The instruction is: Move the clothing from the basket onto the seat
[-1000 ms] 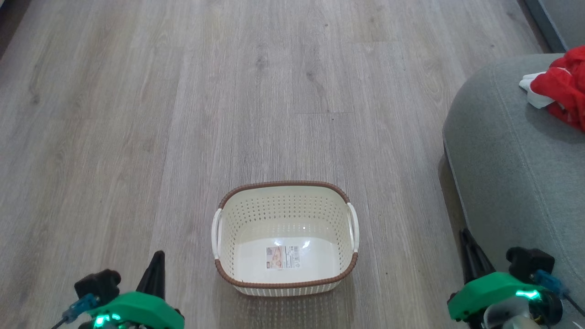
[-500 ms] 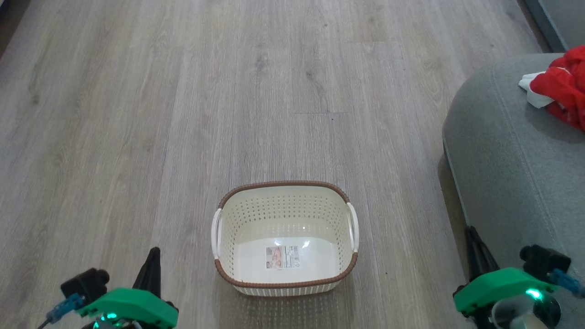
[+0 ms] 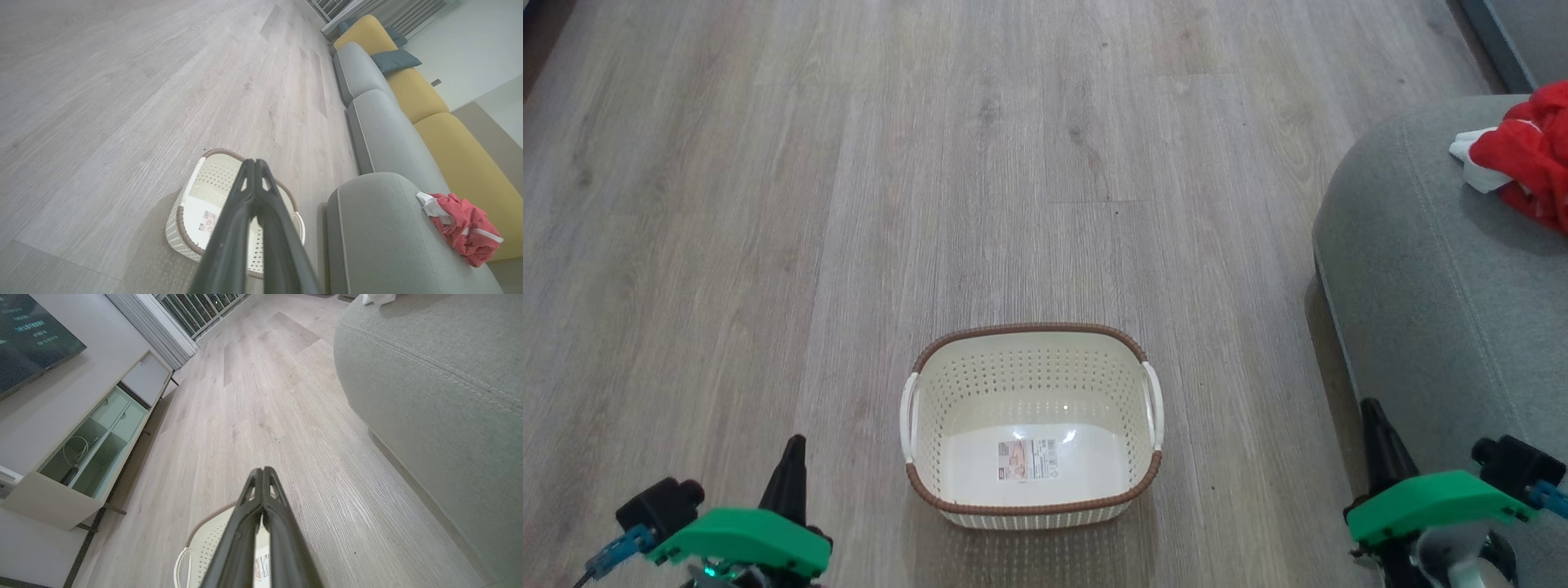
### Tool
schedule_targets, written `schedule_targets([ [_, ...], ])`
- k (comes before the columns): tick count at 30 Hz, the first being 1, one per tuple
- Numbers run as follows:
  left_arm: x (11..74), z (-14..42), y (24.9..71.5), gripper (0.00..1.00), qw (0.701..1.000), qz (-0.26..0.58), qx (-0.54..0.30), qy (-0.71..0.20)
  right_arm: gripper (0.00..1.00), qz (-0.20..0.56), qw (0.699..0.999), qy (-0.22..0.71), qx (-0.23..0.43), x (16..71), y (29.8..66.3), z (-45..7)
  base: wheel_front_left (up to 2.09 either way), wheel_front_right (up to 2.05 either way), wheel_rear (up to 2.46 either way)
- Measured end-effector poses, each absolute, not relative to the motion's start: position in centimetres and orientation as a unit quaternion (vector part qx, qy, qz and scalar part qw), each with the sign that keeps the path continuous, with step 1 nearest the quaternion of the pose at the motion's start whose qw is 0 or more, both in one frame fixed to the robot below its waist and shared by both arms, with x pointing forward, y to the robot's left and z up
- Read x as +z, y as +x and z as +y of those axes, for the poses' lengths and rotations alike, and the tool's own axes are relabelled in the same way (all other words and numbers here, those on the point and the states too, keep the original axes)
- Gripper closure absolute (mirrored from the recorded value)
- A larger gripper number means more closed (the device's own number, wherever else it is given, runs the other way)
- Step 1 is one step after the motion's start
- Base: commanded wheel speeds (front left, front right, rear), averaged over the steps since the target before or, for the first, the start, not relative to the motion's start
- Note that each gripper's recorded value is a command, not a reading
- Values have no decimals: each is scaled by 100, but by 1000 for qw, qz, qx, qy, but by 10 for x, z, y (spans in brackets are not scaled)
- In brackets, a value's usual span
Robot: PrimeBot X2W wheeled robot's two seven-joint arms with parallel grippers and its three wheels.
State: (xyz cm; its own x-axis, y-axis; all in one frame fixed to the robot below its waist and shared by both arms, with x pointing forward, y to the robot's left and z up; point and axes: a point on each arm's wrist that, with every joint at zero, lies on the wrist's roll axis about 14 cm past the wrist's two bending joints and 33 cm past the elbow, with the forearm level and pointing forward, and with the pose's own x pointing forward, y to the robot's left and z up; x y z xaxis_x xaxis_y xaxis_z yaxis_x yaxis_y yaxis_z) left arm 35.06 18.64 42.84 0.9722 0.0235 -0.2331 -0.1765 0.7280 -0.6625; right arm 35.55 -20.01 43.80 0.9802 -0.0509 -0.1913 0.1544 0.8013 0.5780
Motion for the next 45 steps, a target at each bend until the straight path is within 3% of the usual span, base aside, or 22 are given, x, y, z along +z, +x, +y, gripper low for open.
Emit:
schedule_targets([
  [22, 435, 190, 355, 100, 877, 96, 63, -467, 100, 73, 898, 429, -68, 444, 360, -204, 0, 0, 0],
  [45, 449, 189, 363, 100, 815, 80, 57, -571, 100, 58, 828, 552, -72, 452, 362, -206, 0, 0, 0],
])
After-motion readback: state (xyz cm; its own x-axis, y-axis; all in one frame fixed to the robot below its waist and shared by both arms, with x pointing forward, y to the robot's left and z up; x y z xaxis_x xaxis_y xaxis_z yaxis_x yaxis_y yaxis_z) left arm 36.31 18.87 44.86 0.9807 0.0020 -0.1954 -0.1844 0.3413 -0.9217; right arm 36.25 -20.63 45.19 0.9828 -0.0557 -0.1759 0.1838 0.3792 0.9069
